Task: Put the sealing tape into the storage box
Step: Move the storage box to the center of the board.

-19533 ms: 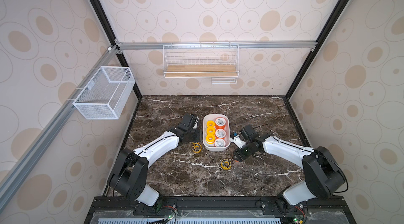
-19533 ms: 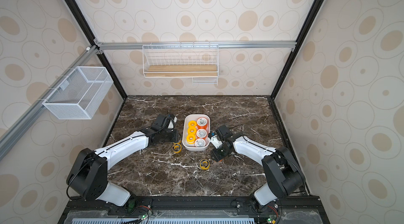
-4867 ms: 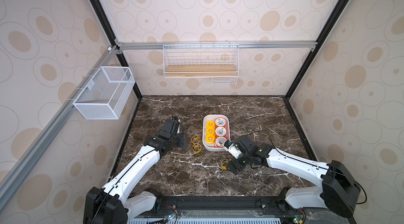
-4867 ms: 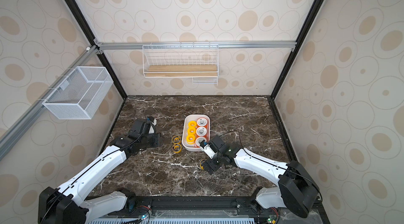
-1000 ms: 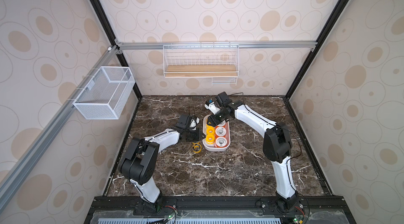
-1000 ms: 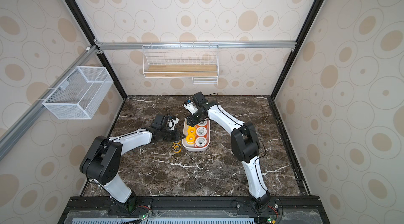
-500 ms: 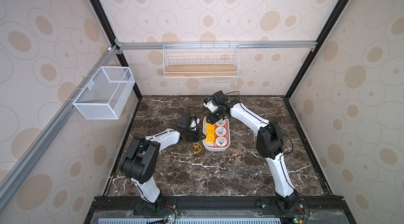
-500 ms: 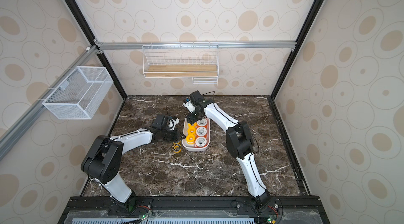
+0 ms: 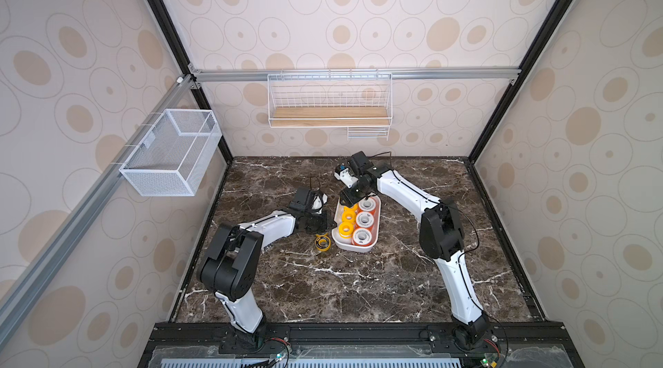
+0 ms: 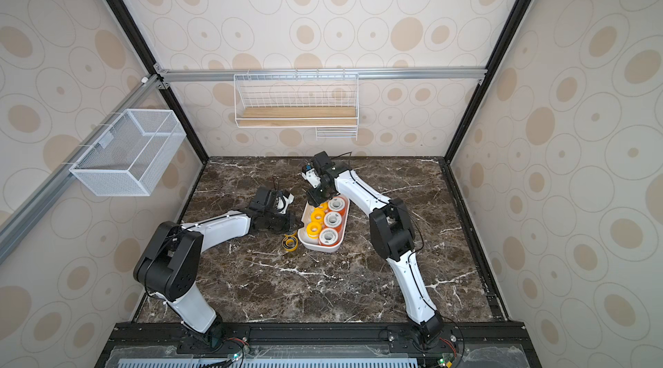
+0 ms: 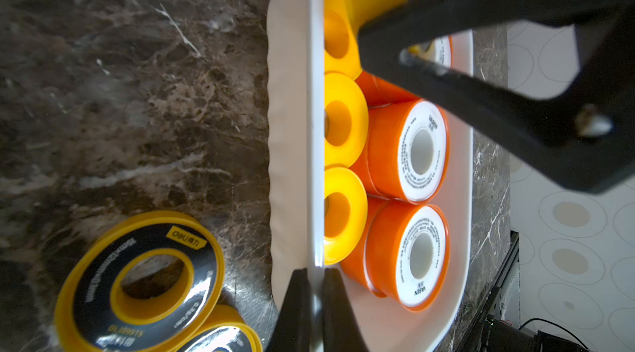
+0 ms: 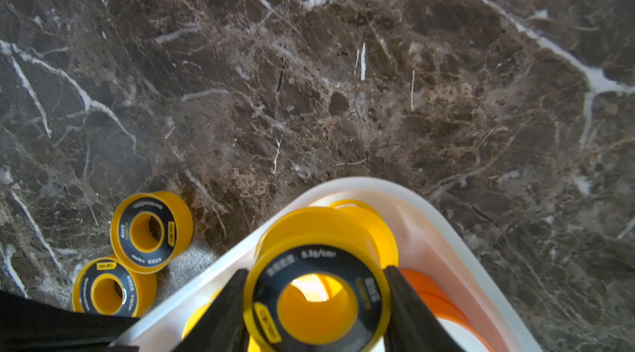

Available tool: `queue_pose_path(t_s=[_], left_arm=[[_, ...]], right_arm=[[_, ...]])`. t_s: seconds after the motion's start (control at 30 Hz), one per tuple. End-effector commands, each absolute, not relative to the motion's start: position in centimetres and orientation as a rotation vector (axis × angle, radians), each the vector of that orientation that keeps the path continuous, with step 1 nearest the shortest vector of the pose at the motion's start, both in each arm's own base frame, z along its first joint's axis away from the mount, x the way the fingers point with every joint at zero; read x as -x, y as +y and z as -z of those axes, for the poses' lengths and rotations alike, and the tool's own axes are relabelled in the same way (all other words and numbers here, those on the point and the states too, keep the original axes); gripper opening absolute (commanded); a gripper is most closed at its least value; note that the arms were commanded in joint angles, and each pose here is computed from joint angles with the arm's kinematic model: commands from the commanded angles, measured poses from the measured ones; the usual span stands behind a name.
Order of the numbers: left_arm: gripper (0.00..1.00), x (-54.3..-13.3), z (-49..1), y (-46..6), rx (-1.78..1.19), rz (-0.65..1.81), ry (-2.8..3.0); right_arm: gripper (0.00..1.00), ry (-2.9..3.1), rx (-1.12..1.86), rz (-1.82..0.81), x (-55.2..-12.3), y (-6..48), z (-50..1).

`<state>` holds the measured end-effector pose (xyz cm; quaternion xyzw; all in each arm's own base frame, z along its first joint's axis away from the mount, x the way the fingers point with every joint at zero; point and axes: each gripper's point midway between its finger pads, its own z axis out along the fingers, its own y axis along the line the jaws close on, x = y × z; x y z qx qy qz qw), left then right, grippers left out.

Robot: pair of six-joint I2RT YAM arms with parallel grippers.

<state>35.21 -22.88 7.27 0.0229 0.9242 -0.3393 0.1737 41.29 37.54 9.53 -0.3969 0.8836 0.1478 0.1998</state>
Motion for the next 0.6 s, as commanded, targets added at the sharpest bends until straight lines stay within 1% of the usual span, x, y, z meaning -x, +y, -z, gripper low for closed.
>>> queue_pose_path(t_s=[0.0, 0.2, 0.57], left_arm=[[0.07, -34.7, -7.8, -22.4, -0.013, 0.920, 2.628], [0.08, -32.8, -8.0, -22.3, 0.061, 0.844, 2.623], [0.10, -30.4, -9.7, -22.2, 0.112, 0.858, 2.569]], right_arm=[[0.57, 2.432, 1.119, -0.417, -40.1, 36.9, -11.7], [0.58, 2.403, 1.125, -0.452, -38.1, 36.0, -12.5], [0.57, 2.359, 1.209, -0.467, -36.0, 36.8, -12.6]])
